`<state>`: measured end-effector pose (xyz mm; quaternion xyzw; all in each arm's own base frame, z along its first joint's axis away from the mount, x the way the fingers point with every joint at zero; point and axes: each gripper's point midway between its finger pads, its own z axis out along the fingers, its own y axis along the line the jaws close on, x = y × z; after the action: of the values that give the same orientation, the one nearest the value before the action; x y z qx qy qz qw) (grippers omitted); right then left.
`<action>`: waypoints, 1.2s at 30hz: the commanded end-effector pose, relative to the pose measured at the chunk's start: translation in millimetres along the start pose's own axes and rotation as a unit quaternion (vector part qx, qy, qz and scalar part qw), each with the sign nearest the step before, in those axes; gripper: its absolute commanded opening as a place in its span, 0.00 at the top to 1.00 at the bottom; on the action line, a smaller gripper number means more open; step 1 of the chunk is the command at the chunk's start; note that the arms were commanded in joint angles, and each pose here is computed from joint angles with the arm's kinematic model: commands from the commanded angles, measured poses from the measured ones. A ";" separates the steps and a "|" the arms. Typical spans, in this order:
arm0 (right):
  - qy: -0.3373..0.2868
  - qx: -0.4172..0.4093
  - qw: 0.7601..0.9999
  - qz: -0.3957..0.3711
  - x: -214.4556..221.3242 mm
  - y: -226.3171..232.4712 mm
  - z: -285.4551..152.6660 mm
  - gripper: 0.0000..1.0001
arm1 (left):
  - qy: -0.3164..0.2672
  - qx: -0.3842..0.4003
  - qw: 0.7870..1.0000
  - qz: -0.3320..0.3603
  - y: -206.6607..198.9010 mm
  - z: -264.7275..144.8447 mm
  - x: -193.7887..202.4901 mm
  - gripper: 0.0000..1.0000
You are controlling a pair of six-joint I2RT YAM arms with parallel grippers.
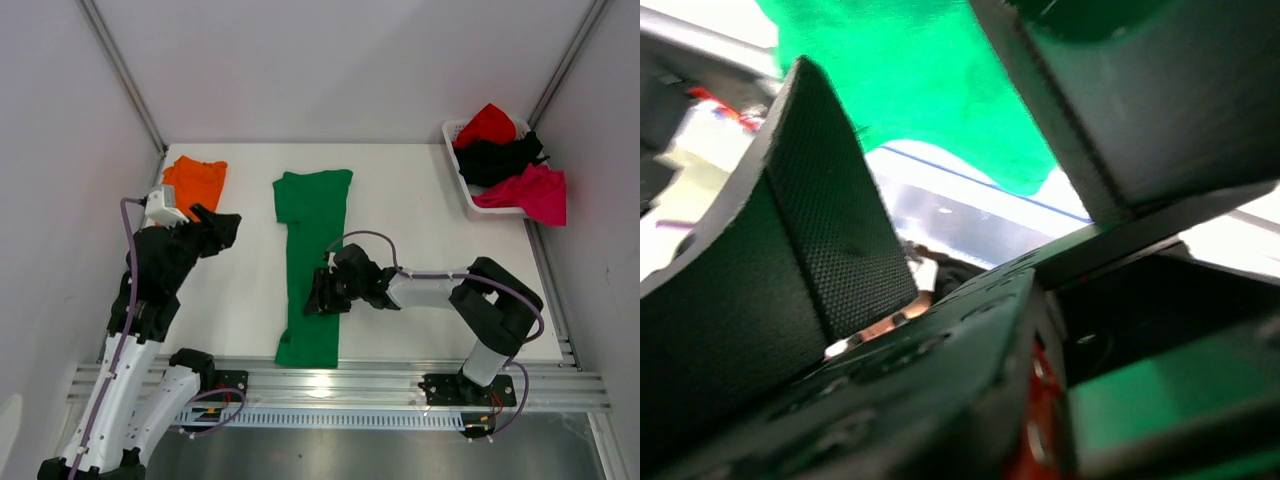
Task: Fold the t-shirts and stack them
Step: Fold the tshirt
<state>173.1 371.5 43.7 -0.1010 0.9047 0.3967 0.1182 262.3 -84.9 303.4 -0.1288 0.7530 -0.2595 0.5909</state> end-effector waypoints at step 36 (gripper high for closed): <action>-0.013 -0.156 0.985 0.071 118.6 4.3 -92.8 0.34 | 0.244 0.101 0.955 -0.133 9.9 -52.2 170.5 0.33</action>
<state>50.9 286.0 61.5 -0.0409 0.8544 0.5114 0.0825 175.6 -143.3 164.6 -0.1048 0.8218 -0.4152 0.3758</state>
